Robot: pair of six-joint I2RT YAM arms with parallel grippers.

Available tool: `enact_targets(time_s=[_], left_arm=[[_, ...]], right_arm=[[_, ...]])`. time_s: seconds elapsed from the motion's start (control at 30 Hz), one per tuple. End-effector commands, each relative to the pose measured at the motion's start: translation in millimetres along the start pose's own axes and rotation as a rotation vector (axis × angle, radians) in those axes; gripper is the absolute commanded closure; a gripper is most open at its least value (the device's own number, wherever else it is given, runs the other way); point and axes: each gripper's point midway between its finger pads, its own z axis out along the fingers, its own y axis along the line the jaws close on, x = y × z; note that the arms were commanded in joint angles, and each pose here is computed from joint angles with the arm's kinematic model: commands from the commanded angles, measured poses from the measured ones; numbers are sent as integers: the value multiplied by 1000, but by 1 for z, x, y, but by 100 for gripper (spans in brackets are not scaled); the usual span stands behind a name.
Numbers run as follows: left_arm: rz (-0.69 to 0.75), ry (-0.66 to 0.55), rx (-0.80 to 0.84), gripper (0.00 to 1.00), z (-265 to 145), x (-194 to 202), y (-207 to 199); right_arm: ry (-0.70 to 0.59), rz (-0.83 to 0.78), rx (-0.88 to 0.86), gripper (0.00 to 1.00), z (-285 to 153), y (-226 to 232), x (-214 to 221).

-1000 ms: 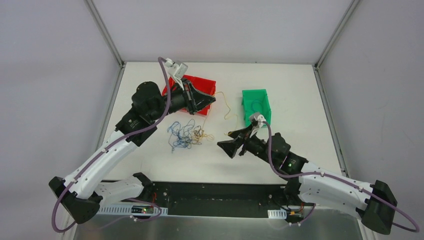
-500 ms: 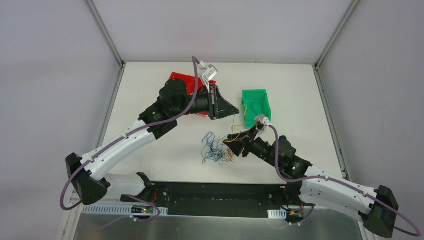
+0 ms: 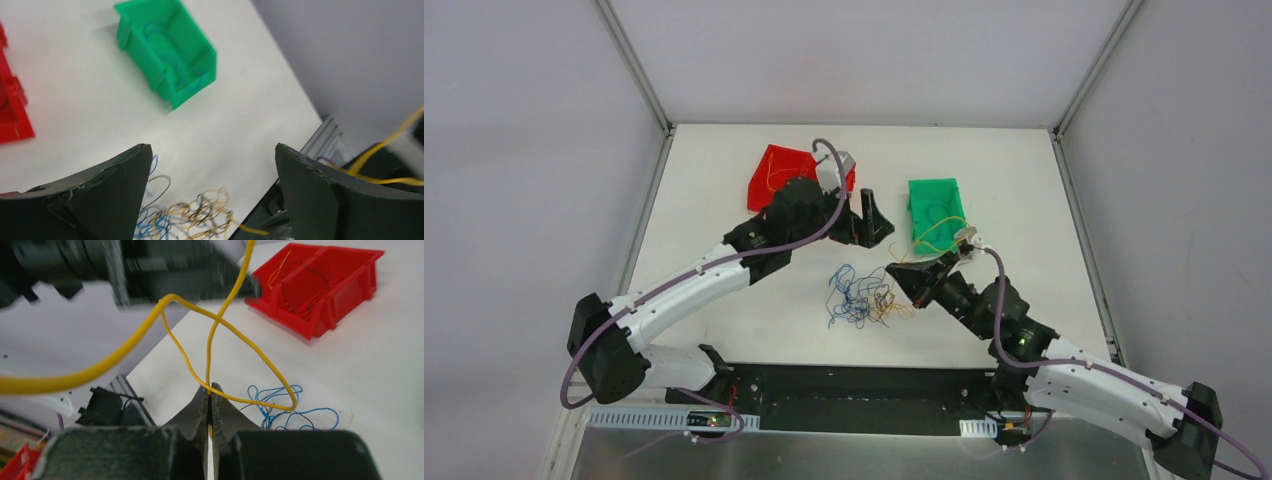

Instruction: Untangle the cables

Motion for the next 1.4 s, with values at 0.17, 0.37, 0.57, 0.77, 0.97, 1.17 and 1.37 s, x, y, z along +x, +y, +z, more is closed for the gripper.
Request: enact_targets(time_s=[0.17,0.37,0.57,0.77,0.97,1.17,1.37], left_arm=[[298,72,268,1,4,94,17],[422,214,504,12,8,142,-12],[424,224,480,19,26,155,-4],[372,262,328,47,52,157,18],[299,294,400,31,66,166,6],[252,306,414,47,80,176,7],[171,295,401,100,85,169,0]], right_arm=[[-216,115,237,100,-19,-35,-51],[-219,122,203,100,-24,-29,-53],[-192,124,177,100,-20,-23,-50],[-166,128,154,100,-17,-19,-45],[-170,133,143,100,-18,-17,-46],[-179,142,130,100,-20,-15,-48],[-236,152,151,100,-32,-20,-59]])
